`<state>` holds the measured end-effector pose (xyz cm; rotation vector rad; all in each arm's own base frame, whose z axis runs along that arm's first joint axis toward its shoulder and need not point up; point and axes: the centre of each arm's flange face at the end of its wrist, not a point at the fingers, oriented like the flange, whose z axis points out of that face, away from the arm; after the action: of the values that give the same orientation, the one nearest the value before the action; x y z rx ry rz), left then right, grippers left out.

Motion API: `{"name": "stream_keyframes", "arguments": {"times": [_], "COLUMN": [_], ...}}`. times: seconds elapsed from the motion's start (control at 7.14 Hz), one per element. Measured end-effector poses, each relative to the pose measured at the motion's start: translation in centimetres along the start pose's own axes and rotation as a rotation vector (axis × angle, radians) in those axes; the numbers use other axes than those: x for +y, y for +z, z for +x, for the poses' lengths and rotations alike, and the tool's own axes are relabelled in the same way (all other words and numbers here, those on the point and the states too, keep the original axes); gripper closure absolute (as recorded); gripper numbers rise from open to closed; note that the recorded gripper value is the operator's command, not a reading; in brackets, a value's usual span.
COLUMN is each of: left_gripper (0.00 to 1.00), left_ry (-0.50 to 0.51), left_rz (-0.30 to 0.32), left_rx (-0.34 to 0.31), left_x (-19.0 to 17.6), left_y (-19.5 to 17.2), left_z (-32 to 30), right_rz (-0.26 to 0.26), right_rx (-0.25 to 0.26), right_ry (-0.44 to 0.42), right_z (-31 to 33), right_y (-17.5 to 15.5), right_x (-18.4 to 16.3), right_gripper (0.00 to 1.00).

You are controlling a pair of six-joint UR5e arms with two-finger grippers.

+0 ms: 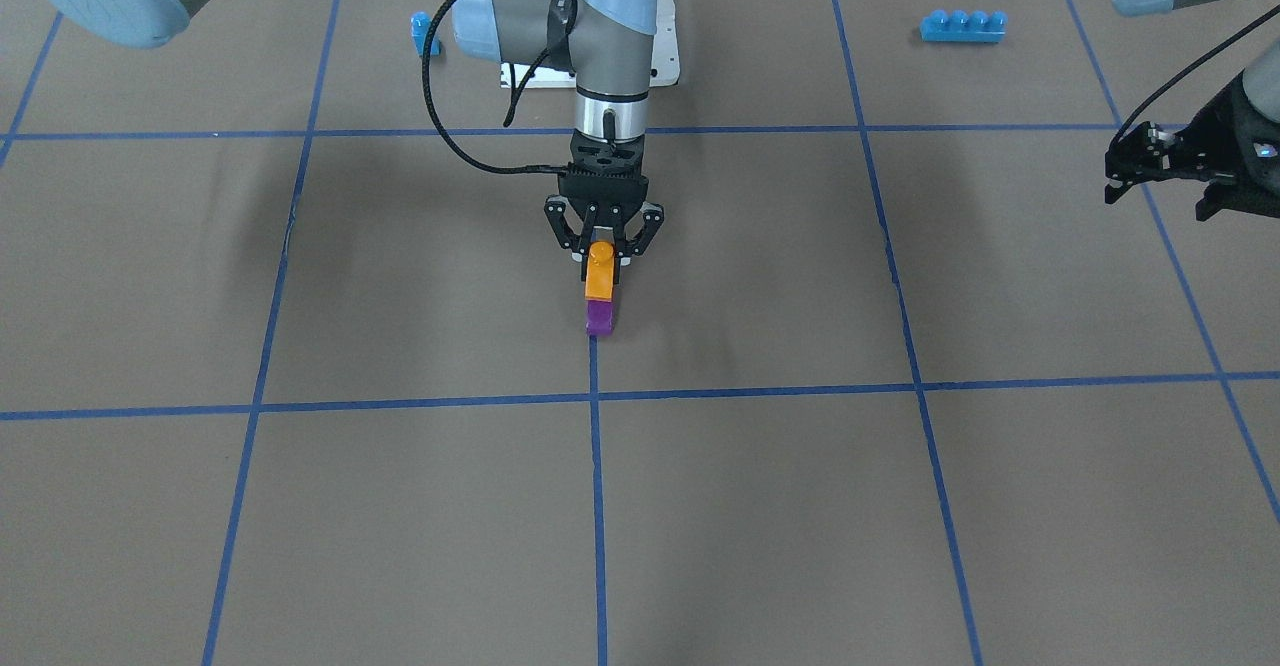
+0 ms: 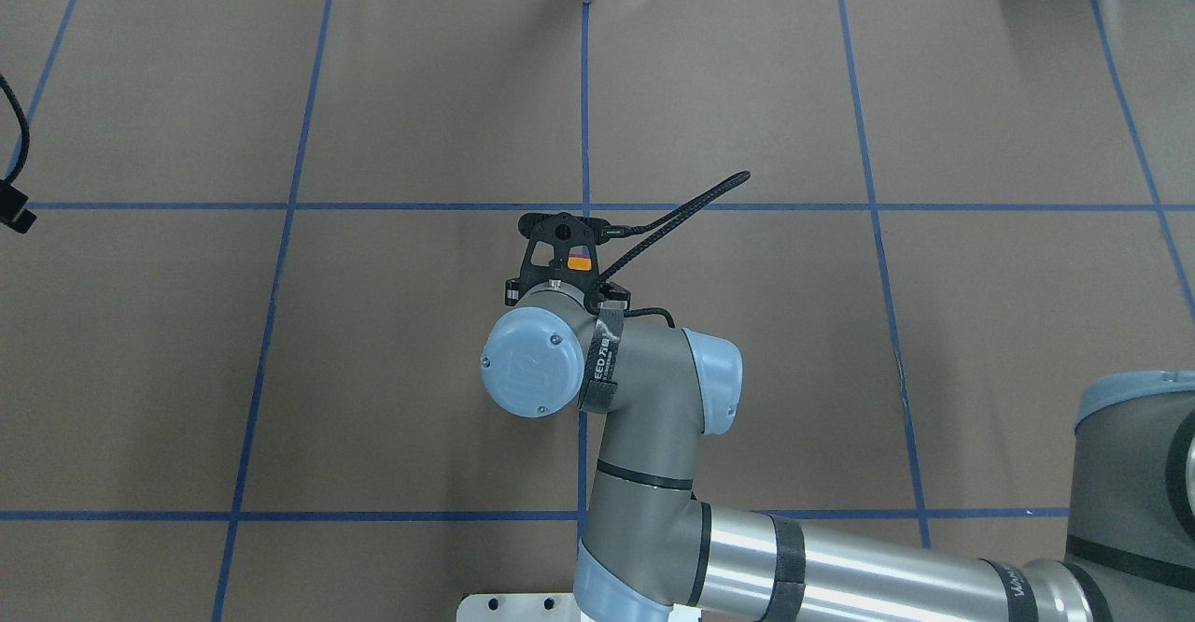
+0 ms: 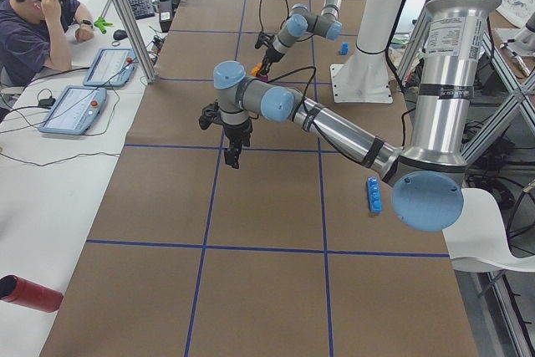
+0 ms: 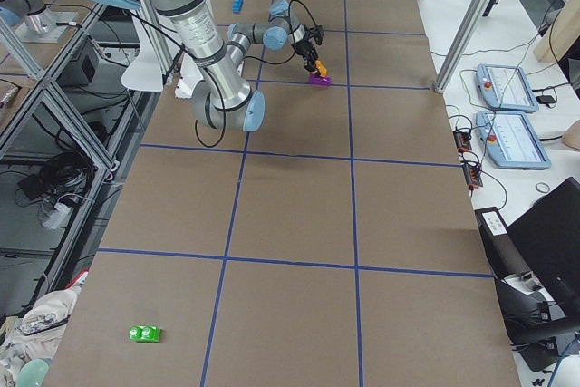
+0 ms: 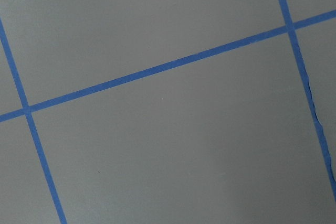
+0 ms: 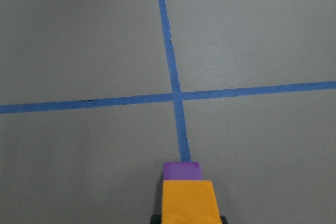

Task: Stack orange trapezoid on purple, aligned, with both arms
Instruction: 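Rotate the right wrist to square the orange trapezoid with the purple block, then lower the orange trapezoid onto the purple block and open the right gripper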

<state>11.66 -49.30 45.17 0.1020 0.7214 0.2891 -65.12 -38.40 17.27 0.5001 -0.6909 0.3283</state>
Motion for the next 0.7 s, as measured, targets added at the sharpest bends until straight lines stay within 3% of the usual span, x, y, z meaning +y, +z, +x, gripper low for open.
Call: {"name": "stream_keyframes", "arguments": {"times": [0.42,0.7], "left_gripper": [0.0,0.0], "left_ry": [0.0,-0.001], "left_rz": [0.0,0.0], "left_rx": [0.0,0.0], "left_x": [0.0,0.0], "left_y": [0.0,0.0], "left_z": [0.0,0.0], "right_rz": [0.021,0.066], "right_rx": [-0.001,0.004], "right_ry": [0.003,0.004], "right_z": [0.06,0.13], "right_y": [-0.18,-0.22], "right_x": [-0.36,-0.33], "right_gripper": [1.0,1.0]}}
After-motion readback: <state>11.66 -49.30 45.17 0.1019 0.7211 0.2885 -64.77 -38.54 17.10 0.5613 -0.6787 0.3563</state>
